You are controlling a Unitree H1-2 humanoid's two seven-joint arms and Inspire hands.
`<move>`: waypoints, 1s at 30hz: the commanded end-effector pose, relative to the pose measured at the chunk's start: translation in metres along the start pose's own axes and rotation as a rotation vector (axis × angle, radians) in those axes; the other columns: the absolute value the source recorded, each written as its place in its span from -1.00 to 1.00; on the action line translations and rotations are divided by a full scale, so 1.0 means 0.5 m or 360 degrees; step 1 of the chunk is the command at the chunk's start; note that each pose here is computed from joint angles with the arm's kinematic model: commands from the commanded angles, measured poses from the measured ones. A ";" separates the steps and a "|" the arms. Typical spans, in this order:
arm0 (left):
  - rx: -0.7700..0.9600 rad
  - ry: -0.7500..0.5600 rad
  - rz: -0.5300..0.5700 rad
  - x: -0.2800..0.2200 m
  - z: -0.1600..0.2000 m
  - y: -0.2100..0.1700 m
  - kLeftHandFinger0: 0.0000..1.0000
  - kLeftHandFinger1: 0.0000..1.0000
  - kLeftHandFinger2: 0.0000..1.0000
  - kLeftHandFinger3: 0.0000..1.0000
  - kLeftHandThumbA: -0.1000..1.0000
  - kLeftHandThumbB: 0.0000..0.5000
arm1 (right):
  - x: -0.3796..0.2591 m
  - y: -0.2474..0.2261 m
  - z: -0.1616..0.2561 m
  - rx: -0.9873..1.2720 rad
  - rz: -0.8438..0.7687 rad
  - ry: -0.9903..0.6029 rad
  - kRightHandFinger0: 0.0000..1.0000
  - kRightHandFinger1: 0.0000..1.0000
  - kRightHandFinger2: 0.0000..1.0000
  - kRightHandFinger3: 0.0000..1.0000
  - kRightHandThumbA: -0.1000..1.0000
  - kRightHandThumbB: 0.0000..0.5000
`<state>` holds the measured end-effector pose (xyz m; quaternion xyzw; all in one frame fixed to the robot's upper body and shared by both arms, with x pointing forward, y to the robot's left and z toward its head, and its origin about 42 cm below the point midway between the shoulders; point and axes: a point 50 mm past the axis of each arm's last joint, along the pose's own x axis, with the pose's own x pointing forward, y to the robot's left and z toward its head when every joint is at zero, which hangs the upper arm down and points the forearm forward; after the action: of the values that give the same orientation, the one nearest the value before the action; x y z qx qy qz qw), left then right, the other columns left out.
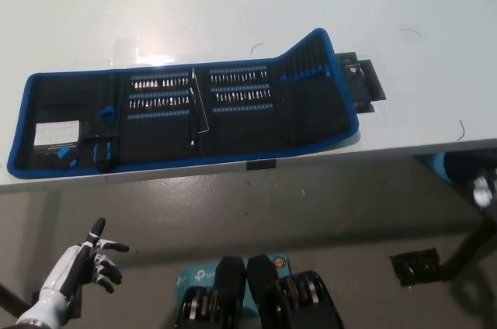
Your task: The robot uses its right hand to lift an edge of the toolkit kept in middle of the desk and make one fold in it
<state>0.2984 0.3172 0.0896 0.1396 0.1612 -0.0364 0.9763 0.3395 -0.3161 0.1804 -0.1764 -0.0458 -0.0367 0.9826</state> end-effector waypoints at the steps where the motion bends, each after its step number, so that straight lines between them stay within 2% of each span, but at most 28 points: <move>1: -0.0020 -0.0026 -0.0019 -0.009 0.017 0.000 -0.22 -0.25 -0.43 0.00 1.00 0.86 | 0.049 -0.003 0.159 -0.0118 0.0180 -0.0274 -0.98 -0.81 -0.29 0.46 -0.68 -0.43; 3: -0.0017 -0.0024 -0.0023 -0.008 0.017 -0.001 -0.17 -0.22 -0.41 0.04 1.00 0.87 | 0.062 0.005 0.201 -0.0118 0.0247 -0.0392 -0.78 -0.67 -0.28 0.43 -0.72 -0.46; 5: -0.0021 -0.0029 -0.0036 -0.006 0.018 0.000 -0.16 -0.23 -0.42 0.03 1.00 0.81 | 0.082 0.016 0.258 -0.0140 0.0315 -0.0522 -0.94 -0.77 -0.32 0.39 -0.66 -0.46; 8: -0.0034 -0.0030 -0.0034 -0.006 0.020 0.000 -0.11 -0.22 -0.40 0.06 1.00 0.83 | 0.089 0.019 0.277 -0.0140 0.0328 -0.0538 -0.89 -0.72 -0.32 0.38 -0.68 -0.46; 9: -0.0034 -0.0040 -0.0031 -0.002 0.023 0.001 -0.15 -0.24 -0.41 0.05 1.00 0.88 | 0.106 0.028 0.305 -0.0115 0.0335 -0.0548 -0.92 -0.74 -0.34 0.34 -0.80 -0.45; 10: -0.0035 -0.0039 -0.0031 -0.002 0.023 0.002 -0.14 -0.23 -0.38 0.06 1.00 0.90 | 0.116 0.034 0.310 -0.0096 0.0333 -0.0554 -0.95 -0.77 -0.37 0.34 -0.80 -0.45; 13: -0.0017 -0.0047 -0.0030 0.003 0.025 0.002 -0.14 -0.22 -0.37 0.08 1.00 0.95 | 0.146 0.044 0.309 -0.0063 0.0314 -0.0531 -0.95 -0.74 -0.30 0.36 -0.65 -0.42; 15: -0.0023 -0.0049 -0.0028 0.002 0.023 0.001 -0.18 -0.22 -0.36 0.08 1.00 0.90 | 0.188 0.063 0.289 0.0029 0.0262 -0.0442 -0.93 -0.70 -0.29 0.35 -0.59 -0.39; 18: -0.0031 -0.0066 -0.0033 -0.001 0.017 -0.002 -0.30 -0.31 -0.41 -0.02 1.00 0.83 | 0.215 0.091 0.253 0.0111 0.0211 -0.0273 -0.61 -0.34 -0.03 0.51 -0.58 -0.47; 20: -0.0036 -0.0064 -0.0031 -0.002 0.016 -0.003 -0.31 -0.32 -0.42 -0.03 1.00 0.83 | 0.216 0.093 0.249 0.0113 0.0206 -0.0264 -0.56 -0.30 -0.02 0.52 -0.57 -0.48; 21: -0.0024 -0.0053 -0.0032 -0.004 0.016 -0.004 -0.29 -0.28 -0.43 0.02 1.00 0.85 | 0.225 0.111 0.229 0.0167 0.0203 -0.0195 -0.34 -0.10 0.14 0.57 -0.53 -0.36; 22: -0.0041 -0.0037 -0.0027 -0.006 0.015 -0.006 -0.21 -0.23 -0.42 0.06 1.00 0.87 | 0.230 0.124 0.217 0.0218 0.0220 -0.0127 -0.08 0.13 0.33 0.72 -0.45 -0.28; 23: -0.0045 -0.0038 -0.0027 -0.006 0.015 -0.006 -0.20 -0.23 -0.41 0.07 1.00 0.83 | 0.234 0.132 0.209 0.0238 0.0220 -0.0099 0.06 0.32 0.52 0.84 -0.44 -0.17; 24: -0.0049 -0.0038 -0.0029 -0.005 0.015 -0.007 -0.17 -0.22 -0.41 0.07 1.00 0.82 | 0.238 0.143 0.194 0.0267 0.0218 -0.0056 0.16 0.42 0.59 0.90 -0.43 -0.20; 25: -0.0051 -0.0039 -0.0028 -0.005 0.015 -0.008 -0.17 -0.22 -0.41 0.07 1.00 0.82 | 0.239 0.143 0.195 0.0266 0.0218 -0.0058 0.16 0.42 0.59 0.90 -0.43 -0.20; 26: -0.0046 -0.0043 -0.0022 -0.005 0.015 -0.009 -0.18 -0.23 -0.43 0.04 1.00 0.87 | 0.245 0.160 0.170 0.0272 0.0217 -0.0007 0.35 0.65 0.86 1.00 -0.35 -0.08; 27: -0.0052 -0.0047 -0.0018 -0.003 0.017 -0.011 -0.19 -0.23 -0.43 0.03 1.00 0.91 | 0.246 0.165 0.163 0.0285 0.0223 0.0039 0.54 0.84 1.00 1.00 -0.30 -0.10; 28: -0.0051 -0.0048 -0.0021 -0.004 0.017 -0.011 -0.18 -0.23 -0.43 0.04 1.00 0.94 | 0.247 0.170 0.154 0.0287 0.0231 0.0060 0.80 1.00 1.00 1.00 -0.25 -0.11; 29: -0.0047 -0.0047 -0.0022 -0.004 0.017 -0.011 -0.19 -0.23 -0.41 0.07 1.00 0.93 | 0.246 0.175 0.148 0.0298 0.0229 0.0085 0.98 1.00 1.00 1.00 -0.23 -0.12; 30: -0.0046 -0.0054 -0.0026 -0.004 0.018 -0.010 -0.20 -0.23 -0.42 0.07 1.00 0.92 | 0.245 0.181 0.136 0.0285 0.0225 0.0118 1.00 1.00 1.00 1.00 -0.14 -0.05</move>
<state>0.2969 0.3112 0.0879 0.1275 0.1681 -0.0410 0.9766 0.4516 -0.2164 0.2100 -0.0970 0.0162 0.0529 0.9937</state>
